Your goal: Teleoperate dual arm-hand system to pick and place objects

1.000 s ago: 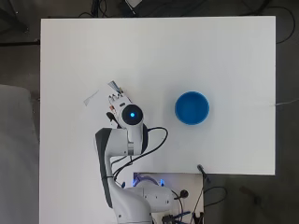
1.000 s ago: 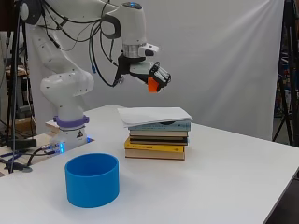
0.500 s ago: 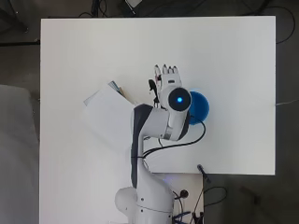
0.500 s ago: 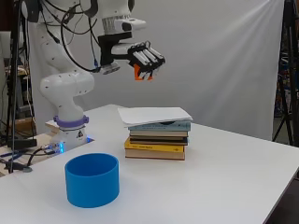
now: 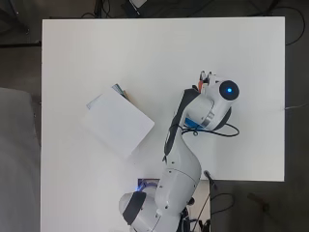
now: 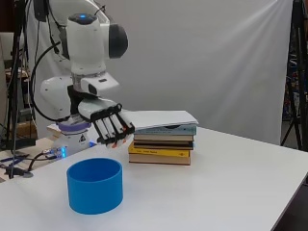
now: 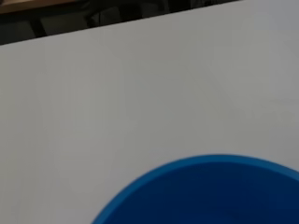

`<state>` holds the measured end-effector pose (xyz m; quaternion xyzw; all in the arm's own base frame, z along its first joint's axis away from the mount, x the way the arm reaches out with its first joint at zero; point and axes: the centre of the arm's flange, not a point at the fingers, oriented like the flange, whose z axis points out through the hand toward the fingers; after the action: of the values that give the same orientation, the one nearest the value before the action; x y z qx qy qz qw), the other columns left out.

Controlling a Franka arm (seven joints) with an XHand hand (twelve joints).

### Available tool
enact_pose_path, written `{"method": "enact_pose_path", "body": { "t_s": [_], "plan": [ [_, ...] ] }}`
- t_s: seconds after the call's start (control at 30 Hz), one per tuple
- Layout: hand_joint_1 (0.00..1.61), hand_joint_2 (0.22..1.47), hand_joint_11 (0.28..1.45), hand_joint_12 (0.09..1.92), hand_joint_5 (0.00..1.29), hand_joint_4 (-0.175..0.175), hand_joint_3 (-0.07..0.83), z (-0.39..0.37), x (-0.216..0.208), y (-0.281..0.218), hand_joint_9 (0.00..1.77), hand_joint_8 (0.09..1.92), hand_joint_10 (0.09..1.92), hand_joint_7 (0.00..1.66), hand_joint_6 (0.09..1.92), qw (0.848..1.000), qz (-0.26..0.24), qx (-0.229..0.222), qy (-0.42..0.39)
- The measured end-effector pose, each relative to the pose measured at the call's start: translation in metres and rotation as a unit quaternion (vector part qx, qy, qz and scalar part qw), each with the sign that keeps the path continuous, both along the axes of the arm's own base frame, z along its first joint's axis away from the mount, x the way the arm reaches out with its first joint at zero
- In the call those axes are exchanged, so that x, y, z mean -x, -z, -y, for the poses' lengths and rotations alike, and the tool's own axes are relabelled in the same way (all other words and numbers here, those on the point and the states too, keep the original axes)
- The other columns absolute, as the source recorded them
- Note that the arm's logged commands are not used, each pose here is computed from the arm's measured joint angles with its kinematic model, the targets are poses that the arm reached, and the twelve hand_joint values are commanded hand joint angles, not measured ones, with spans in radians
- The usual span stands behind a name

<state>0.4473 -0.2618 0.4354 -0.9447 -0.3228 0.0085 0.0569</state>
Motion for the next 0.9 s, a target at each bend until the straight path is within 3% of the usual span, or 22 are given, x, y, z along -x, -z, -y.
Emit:
{"method": "enact_pose_path", "body": {
  "t_s": [0.13, 0.37, 0.4, 0.43, 0.47, 0.5, 0.53, 0.6, 0.8, 0.9],
  "plan": [
    [0.84, 1.28, 0.65, 1.57, 0.64, 0.175, 0.001, 0.017, 0.023, 0.05, 0.93, 1.73, 1.83, 0.67, 1.48, 0.999, -0.034, -0.011, 0.009],
    [0.84, 1.29, 0.58, 1.54, 0.64, 0.175, 0.0, 0.023, 0.049, 0.081, 0.8, 1.84, 1.92, 0.54, 1.49, 0.997, -0.056, -0.041, -0.023],
    [0.77, 1.24, 0.56, 1.29, 0.56, 0.146, -0.007, 0.024, 0.05, 0.081, 0.73, 1.7, 1.77, 0.5, 1.29, 0.997, -0.055, -0.041, -0.024],
    [0.63, 1.17, 0.53, 0.87, 0.46, 0.094, -0.012, 0.025, 0.052, 0.083, 0.64, 1.22, 1.29, 0.48, 0.93, 0.997, -0.056, -0.042, -0.022],
    [0.51, 1.11, 0.48, 0.5, 0.3, 0.034, -0.012, 0.023, 0.055, 0.086, 0.45, 0.73, 0.8, 0.33, 0.56, 0.997, -0.059, -0.043, -0.02],
    [0.41, 1.07, 0.42, 0.27, 0.17, -0.014, -0.008, 0.02, 0.059, 0.09, 0.28, 0.39, 0.44, 0.19, 0.3, 0.997, -0.065, -0.041, -0.016],
    [0.34, 1.05, 0.39, 0.13, 0.08, -0.041, -0.005, 0.016, 0.062, 0.096, 0.18, 0.19, 0.24, 0.1, 0.15, 0.996, -0.075, -0.038, -0.009],
    [0.25, 1.01, 0.37, 0.09, 0.02, -0.037, -0.004, 0.009, 0.068, 0.106, 0.13, 0.09, 0.09, 0.02, 0.09, 0.995, -0.098, -0.029, 0.015],
    [0.14, 0.92, 0.39, 0.09, 0.0, 0.02, -0.014, -0.002, 0.066, 0.102, 0.17, 0.09, 0.09, 0.05, 0.09, 0.994, -0.095, -0.019, 0.04],
    [0.17, 0.93, 0.4, 0.09, 0.13, 0.052, -0.002, -0.01, 0.069, 0.09, 0.27, 0.09, 0.09, 0.17, 0.09, 0.997, -0.07, -0.023, 0.033]
  ]
}}
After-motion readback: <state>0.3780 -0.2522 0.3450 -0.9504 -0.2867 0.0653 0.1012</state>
